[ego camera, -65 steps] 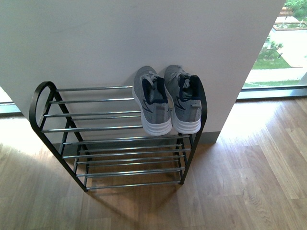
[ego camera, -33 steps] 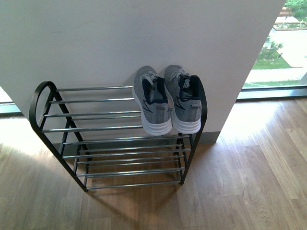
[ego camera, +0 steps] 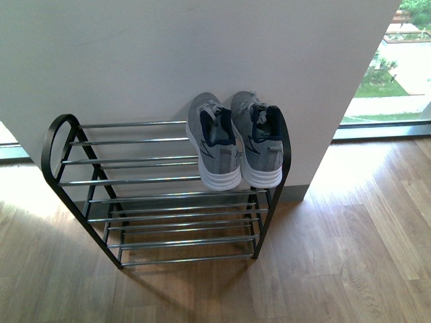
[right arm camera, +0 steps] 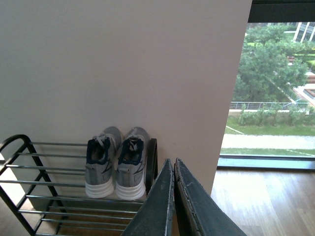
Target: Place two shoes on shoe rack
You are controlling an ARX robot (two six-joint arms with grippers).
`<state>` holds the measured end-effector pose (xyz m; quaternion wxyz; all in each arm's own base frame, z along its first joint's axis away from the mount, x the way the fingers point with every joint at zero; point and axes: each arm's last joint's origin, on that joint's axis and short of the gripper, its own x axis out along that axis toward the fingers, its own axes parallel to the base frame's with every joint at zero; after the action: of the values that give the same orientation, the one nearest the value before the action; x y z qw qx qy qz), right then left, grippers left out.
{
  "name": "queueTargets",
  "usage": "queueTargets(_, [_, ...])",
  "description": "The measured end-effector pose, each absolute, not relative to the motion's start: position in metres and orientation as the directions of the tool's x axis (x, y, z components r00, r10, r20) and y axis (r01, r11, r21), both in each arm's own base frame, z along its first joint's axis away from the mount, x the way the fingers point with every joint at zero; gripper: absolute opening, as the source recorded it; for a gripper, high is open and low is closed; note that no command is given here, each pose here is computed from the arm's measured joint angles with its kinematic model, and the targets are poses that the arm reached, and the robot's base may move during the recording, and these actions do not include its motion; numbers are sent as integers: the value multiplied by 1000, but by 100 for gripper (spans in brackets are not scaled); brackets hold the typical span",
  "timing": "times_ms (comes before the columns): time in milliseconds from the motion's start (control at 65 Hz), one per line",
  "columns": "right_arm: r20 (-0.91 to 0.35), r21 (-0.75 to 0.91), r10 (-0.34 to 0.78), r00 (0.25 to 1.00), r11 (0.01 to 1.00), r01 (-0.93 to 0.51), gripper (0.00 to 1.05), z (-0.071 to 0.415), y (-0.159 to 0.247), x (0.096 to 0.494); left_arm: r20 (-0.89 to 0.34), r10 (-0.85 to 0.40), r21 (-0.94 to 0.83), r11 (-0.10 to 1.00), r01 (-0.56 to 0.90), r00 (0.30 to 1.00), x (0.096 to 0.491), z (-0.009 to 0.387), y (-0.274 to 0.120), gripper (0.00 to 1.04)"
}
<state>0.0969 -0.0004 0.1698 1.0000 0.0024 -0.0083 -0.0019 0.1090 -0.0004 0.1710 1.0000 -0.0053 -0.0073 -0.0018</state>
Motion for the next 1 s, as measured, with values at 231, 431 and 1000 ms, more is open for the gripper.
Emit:
queueTargets(231, [17,5,-4,1000,1000,4,2,170,0,97,1,-3,-10,1000,3,1000,98,167,0,1])
queueTargets(431, [17,4,-4,1000,1000,4,2,170,0,97,-2,-3,-10,1000,3,1000,98,167,0,1])
queueTargets(1000, [17,4,0,1000,1000,0,95,170,0,97,-2,0,-10,1000,0,1000,98,167,0,89])
